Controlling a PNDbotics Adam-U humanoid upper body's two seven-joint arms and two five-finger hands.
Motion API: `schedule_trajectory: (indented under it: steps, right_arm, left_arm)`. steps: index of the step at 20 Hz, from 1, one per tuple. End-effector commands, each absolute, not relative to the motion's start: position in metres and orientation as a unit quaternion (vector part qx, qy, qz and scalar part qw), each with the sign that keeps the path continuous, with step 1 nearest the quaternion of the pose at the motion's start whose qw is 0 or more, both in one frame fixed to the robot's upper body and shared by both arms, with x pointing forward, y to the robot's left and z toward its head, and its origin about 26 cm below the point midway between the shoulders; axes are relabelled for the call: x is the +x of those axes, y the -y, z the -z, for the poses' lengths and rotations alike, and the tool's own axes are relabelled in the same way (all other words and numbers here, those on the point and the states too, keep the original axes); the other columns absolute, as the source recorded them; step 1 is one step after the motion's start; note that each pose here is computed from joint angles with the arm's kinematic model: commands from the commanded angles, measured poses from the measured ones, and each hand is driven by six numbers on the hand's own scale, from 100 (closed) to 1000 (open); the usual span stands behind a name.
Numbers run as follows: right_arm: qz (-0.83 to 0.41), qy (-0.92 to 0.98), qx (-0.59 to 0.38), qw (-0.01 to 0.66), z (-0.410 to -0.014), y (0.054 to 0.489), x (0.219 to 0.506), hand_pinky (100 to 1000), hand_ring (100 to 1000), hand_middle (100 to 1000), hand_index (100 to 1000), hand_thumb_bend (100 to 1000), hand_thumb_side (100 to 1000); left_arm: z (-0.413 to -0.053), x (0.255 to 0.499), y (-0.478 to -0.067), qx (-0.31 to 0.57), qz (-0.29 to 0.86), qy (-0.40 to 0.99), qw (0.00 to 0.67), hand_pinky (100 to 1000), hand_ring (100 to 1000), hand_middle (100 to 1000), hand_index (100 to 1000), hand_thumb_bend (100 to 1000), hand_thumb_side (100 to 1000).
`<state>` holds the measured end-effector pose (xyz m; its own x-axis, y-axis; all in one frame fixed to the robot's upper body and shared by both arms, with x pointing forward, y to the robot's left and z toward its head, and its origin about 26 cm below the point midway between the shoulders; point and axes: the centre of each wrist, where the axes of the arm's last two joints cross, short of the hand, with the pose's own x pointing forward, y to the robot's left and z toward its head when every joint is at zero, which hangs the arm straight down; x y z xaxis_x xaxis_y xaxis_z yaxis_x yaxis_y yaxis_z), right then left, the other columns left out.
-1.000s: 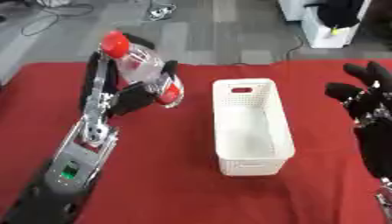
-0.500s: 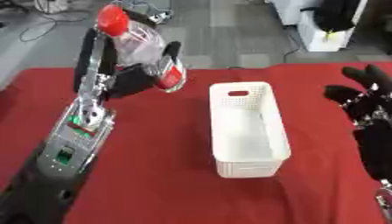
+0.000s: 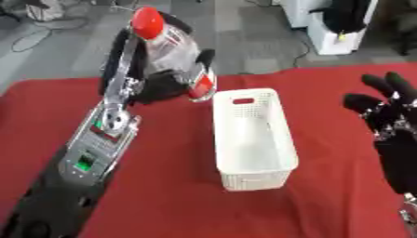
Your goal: Pick up objects on the table and place them in the box.
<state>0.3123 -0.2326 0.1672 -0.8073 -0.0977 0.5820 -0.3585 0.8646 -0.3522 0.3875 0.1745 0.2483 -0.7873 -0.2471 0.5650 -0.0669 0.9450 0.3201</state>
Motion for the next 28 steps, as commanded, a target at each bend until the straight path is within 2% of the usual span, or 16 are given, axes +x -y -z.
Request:
schedule_trajectory:
  steps: [1,16,28]
  right_arm:
    - [-0.235,0.924,0.124,0.276,-0.173,0.233,0.312,878,830,923,1000,271,892]
    - [-0.236,0.924,0.125,0.274,-0.175,0.232,0.312,879,829,923,1000,269,883]
    - [-0.237,0.925,0.125,0.271,-0.177,0.231,0.312,877,831,922,1000,273,879]
  left_arm:
    - [-0.261,0.388,-0.169,0.078,0.151,0.94,0.296,100,623,215,131,228,100]
    - [-0.231,0.403,-0.16,0.08,0.159,0.925,0.335,100,709,245,137,100,100]
    - [-0.188,0.406,-0.14,0.068,0.196,0.91,0.359,100,771,263,142,100,100]
